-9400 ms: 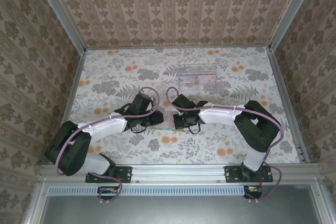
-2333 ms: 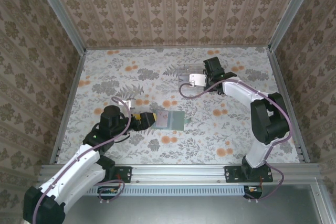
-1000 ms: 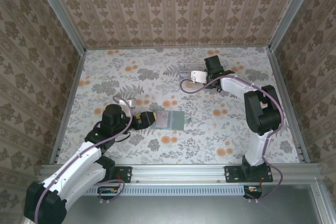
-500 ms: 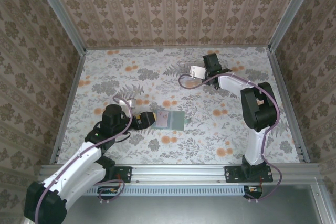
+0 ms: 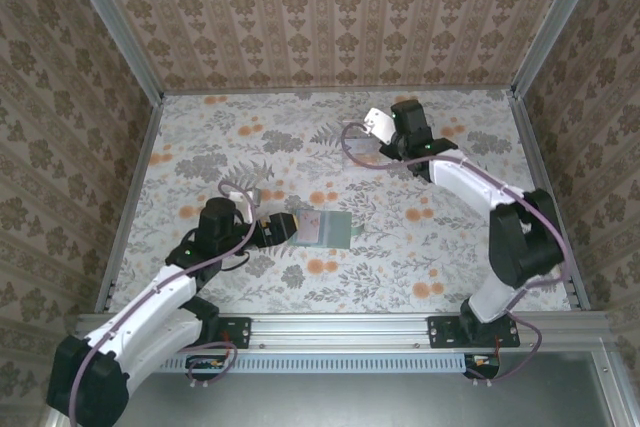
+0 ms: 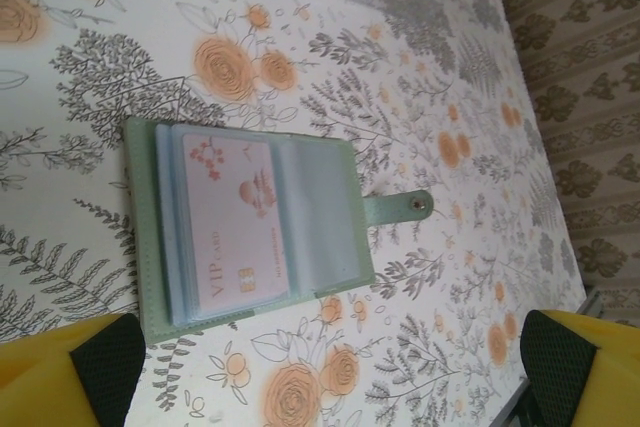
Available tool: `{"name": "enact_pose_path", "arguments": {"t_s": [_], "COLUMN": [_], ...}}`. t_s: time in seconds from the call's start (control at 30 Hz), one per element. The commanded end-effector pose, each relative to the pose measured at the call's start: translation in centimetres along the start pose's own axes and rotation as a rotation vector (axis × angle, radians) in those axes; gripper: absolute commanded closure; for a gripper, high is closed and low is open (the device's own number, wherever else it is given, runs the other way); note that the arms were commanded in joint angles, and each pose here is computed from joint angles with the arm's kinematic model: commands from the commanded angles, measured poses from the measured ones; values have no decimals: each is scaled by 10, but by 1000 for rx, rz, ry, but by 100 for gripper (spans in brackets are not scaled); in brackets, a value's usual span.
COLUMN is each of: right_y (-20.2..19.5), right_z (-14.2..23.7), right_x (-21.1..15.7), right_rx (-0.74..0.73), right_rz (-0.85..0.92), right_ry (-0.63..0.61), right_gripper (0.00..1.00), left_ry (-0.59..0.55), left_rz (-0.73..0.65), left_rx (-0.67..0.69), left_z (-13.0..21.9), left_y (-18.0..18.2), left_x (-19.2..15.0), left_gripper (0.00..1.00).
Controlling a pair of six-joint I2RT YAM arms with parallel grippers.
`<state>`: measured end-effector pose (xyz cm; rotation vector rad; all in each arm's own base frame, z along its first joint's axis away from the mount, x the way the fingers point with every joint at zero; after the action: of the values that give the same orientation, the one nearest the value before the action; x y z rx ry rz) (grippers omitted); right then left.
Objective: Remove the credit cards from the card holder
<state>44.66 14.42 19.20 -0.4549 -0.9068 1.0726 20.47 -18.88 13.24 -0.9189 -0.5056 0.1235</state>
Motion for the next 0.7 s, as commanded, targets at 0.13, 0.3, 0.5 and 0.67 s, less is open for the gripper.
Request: {"name": "enact_pose_path", "arguments": {"t_s": [0.13, 0.3, 0.5, 0.67], "right_y": [69, 130, 205, 230], "right_z": [48, 58, 65, 60], "right_x": [23, 12, 22, 41], "right_rx": [174, 344, 596, 741], "right_rz": [-545, -791, -1002, -1231], "right_ry": [-38, 102, 159, 124], "right_gripper": [69, 68, 71, 76], "left_ry": [41, 73, 91, 131], "left_rz": [37, 62, 72, 76], "left_rx": [20, 33, 69, 94], "left_z": [-19, -32, -46, -65], "left_y": [12, 16, 22, 28], "left_x": [-1, -1, 1, 0], "left_gripper": [10, 19, 35, 67]}}
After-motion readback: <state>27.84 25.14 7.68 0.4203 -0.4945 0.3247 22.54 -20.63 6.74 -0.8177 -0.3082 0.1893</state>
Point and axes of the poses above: each hand's point on the last joint's axis, 136 mm out from that joint toward the fingers, its own z axis back along the fingers, its own y axis along the line the jaws close on, x = y × z, the point moved 1 cm from there along z, back along the fingers, and after that the axes turned 11 degrees about z, right-handed, at the moved point
